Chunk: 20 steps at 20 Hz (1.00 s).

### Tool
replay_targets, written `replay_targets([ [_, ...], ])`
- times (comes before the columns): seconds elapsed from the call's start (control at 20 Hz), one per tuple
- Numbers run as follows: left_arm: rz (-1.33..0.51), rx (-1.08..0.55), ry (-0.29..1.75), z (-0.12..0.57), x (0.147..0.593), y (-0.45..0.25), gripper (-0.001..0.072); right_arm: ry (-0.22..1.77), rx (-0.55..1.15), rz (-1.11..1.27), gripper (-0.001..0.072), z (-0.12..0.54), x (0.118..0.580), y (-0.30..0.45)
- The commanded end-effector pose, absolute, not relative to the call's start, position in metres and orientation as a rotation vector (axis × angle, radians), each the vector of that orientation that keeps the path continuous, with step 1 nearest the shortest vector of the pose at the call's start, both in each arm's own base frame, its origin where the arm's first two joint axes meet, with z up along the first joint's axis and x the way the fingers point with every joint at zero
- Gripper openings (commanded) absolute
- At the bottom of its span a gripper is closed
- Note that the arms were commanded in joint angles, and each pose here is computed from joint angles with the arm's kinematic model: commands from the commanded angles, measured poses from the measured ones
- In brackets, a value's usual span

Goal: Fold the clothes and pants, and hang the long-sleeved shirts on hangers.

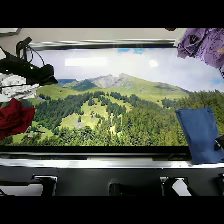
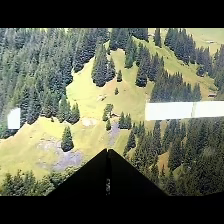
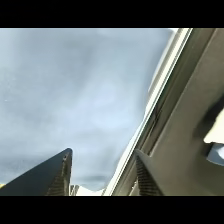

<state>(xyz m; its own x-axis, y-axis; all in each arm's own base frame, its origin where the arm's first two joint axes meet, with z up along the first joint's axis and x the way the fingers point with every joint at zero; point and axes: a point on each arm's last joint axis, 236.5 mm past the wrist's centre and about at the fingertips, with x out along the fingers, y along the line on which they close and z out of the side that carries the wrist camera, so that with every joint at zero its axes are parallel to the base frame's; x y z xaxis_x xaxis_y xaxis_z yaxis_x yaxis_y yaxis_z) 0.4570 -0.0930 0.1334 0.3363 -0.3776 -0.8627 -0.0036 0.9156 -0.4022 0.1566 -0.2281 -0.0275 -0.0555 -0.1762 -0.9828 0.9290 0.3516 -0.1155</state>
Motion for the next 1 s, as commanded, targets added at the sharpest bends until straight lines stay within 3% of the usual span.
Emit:
replay_targets([
  [0.0,-0.251,-0.362,1.211,0.133,0.457,-0.093,0.0021,1.195,0.724,-1.003,0.0455,-0.010,0.182,-0.240],
  [0.2,-0.247,-0.366,1.206,0.129,0.461,-0.093,0.0022,0.982,0.583,-0.614,0.0283,0.033,0.298,-0.199],
  [0.3,-0.239,-0.370,1.179,0.129,0.468,-0.092,0.0021,0.983,0.457,-0.434,0.0204,0.036,0.342,-0.142],
  [0.35,-0.225,-0.361,1.159,0.128,0.472,-0.090,0.0021,0.999,0.401,-0.339,0.0106,0.034,0.357,-0.107],
  [0.45,-0.189,-0.278,1.115,0.119,0.477,-0.083,0.0020,1.035,0.300,-0.168,0.0039,0.027,0.376,-0.038],
  [0.65,-0.170,-0.178,1.008,0.099,0.479,-0.090,0.0020,1.043,0.138,0.087,0.0039,0.026,0.379,0.062],
  [0.95,-0.176,-0.178,0.995,0.093,0.478,-0.096,0.0023,1.019,0.095,0.149,0.0039,0.030,0.380,0.088],
])
